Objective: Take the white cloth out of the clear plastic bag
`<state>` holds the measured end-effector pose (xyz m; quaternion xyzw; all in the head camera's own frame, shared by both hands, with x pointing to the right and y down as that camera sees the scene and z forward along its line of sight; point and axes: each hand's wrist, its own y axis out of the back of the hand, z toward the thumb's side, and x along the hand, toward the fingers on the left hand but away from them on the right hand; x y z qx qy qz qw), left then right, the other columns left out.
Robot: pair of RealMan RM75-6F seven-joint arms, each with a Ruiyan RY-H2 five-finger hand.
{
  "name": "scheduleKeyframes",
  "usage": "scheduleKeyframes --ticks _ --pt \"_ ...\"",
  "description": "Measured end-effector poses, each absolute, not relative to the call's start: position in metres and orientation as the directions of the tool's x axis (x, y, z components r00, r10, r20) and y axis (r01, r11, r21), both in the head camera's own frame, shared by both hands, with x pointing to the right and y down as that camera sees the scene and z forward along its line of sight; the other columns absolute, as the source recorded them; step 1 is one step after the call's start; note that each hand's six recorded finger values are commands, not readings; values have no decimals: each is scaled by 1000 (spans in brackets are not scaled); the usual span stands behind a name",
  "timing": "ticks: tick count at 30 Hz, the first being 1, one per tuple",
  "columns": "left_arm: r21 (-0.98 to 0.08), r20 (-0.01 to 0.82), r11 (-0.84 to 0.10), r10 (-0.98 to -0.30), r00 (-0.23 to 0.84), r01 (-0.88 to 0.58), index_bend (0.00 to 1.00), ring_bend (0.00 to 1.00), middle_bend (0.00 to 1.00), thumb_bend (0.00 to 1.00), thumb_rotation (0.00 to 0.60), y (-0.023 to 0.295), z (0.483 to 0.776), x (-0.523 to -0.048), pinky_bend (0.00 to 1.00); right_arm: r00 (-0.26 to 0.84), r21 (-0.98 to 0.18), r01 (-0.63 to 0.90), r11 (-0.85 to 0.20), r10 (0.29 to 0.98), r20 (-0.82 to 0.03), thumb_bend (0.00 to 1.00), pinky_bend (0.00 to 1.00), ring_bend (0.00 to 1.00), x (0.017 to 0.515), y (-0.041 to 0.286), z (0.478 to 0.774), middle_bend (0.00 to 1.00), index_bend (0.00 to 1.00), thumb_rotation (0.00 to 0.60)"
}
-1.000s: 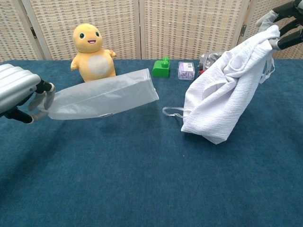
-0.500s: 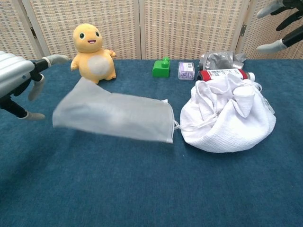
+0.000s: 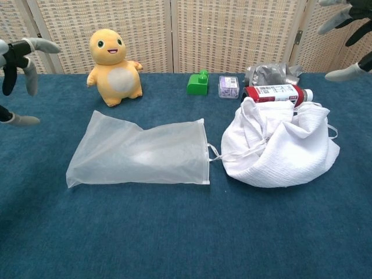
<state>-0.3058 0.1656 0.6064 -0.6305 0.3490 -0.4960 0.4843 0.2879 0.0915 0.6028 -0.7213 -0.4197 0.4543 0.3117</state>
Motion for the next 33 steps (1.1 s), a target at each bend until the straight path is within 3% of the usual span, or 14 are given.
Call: scheduleKeyframes --ticks 10,16,33 --pt "-939 337 -321 -931 144 121 184 408 352 91 600 158 575 -346 541 205 -869 256 -423 902 -379 0 283 127 325 116 581 218 52 600" --pt "-919 359 -335 -929 89 208 206 407 351 95 600 160 561 -380 527 184 -873 250 -419 905 -383 0 283 127 346 136 575 221 95 600" --pt "-910 363 -346 -931 38 228 207 395 349 90 600 202 529 -429 521 168 -851 215 -480 876 -451 0 284 127 382 190 581 232 155 600"
